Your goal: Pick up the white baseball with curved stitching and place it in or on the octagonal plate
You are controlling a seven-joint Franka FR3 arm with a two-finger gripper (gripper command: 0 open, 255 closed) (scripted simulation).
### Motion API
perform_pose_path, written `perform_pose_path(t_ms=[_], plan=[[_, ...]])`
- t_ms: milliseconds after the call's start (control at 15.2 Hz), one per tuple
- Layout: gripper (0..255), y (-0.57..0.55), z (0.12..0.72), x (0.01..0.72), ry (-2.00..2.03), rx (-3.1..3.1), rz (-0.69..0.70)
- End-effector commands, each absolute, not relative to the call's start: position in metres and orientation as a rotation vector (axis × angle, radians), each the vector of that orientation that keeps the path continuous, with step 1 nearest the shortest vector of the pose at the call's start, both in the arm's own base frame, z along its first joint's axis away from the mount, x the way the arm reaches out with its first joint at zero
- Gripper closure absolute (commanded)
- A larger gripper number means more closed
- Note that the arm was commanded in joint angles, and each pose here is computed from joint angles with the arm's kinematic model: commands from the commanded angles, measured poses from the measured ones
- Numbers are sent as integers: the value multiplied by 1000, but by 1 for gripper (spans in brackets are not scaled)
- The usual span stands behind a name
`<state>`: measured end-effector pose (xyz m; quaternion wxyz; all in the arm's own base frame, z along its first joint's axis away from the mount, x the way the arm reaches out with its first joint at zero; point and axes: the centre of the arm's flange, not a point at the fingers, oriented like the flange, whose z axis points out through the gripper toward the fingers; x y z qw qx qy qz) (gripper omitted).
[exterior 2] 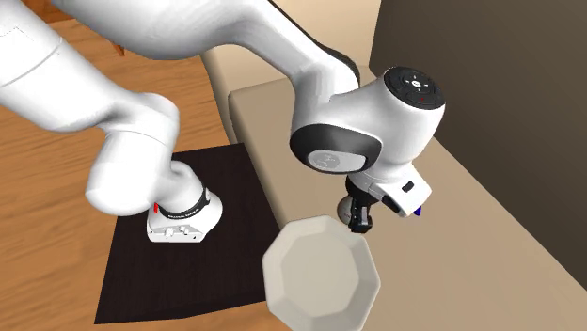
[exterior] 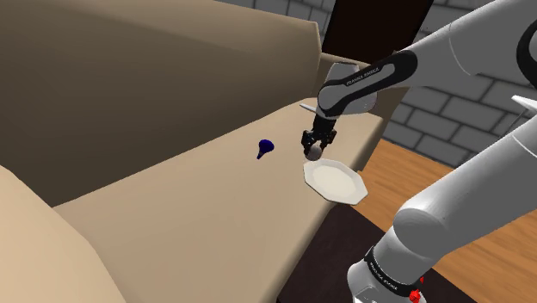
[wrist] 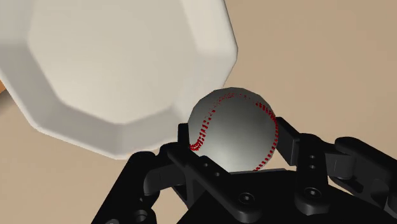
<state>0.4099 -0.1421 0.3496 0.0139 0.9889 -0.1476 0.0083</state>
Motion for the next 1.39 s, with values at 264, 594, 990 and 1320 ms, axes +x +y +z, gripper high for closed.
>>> perform_pose_path(t_ms=[264,594,990,1320], plan=[[255,-198,350,356,-458,3080,26],[255,-239,346,318,-458,3080,26],[255,-239,314,318,-458,3080,26],[255,-239,288,318,-458,3080,26]])
